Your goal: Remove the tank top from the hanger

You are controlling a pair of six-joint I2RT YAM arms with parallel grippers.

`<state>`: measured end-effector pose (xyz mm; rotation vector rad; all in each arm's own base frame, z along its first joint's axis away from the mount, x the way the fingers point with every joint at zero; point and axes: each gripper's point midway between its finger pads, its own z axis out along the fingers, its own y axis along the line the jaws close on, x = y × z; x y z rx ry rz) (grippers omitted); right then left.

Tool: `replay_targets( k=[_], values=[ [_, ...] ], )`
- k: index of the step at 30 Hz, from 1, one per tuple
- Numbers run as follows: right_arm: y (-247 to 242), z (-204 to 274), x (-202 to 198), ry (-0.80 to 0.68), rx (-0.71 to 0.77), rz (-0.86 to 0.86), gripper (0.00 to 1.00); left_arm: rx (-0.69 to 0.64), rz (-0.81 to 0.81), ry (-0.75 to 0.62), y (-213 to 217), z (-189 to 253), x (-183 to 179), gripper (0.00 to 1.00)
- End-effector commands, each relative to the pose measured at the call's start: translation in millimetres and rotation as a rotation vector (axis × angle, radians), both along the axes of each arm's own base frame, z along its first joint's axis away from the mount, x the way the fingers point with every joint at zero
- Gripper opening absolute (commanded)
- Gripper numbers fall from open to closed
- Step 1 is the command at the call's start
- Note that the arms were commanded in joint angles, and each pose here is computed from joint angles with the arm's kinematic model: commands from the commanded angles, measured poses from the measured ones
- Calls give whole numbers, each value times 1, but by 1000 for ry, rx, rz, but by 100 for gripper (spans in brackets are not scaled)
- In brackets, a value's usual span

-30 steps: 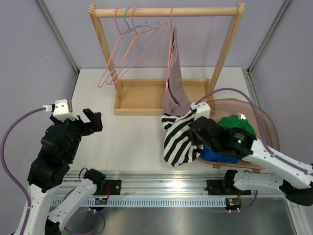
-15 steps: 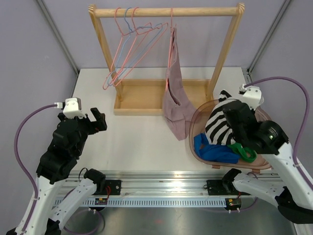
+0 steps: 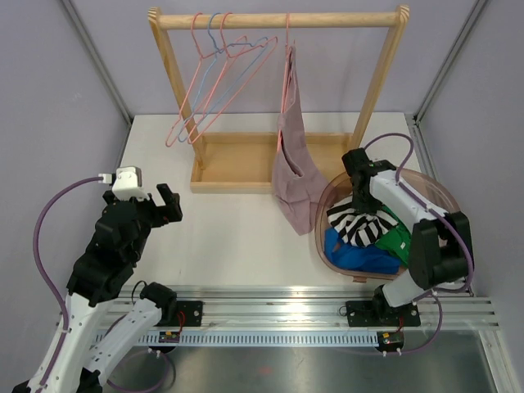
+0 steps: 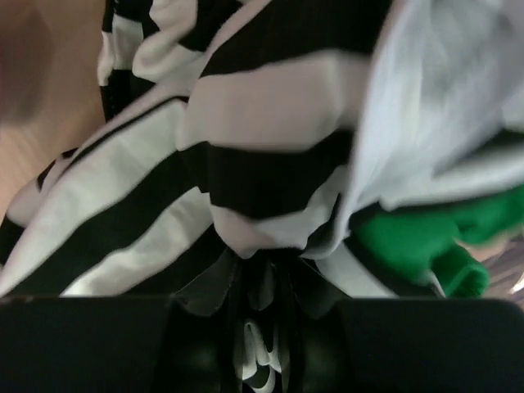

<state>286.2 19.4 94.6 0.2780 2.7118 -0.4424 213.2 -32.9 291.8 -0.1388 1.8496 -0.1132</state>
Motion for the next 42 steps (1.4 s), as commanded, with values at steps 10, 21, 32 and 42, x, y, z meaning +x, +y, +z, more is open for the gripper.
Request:
replay_targets(
  k=[10, 21, 32, 42],
  values=[
    [44, -68, -48, 287, 293, -29, 25, -34, -53, -75, -8, 16, 0, 99],
    [26, -20, -25, 122, 207, -61, 65, -68, -75, -107, -12, 31, -5, 99],
    [16, 77, -10, -152, 211, -77, 100, -250, -304, -189, -62, 122, -8, 99],
    [38, 206, -34, -653, 451, 130, 99, -246, -498, -251, -145, 225, 25, 99]
  ],
)
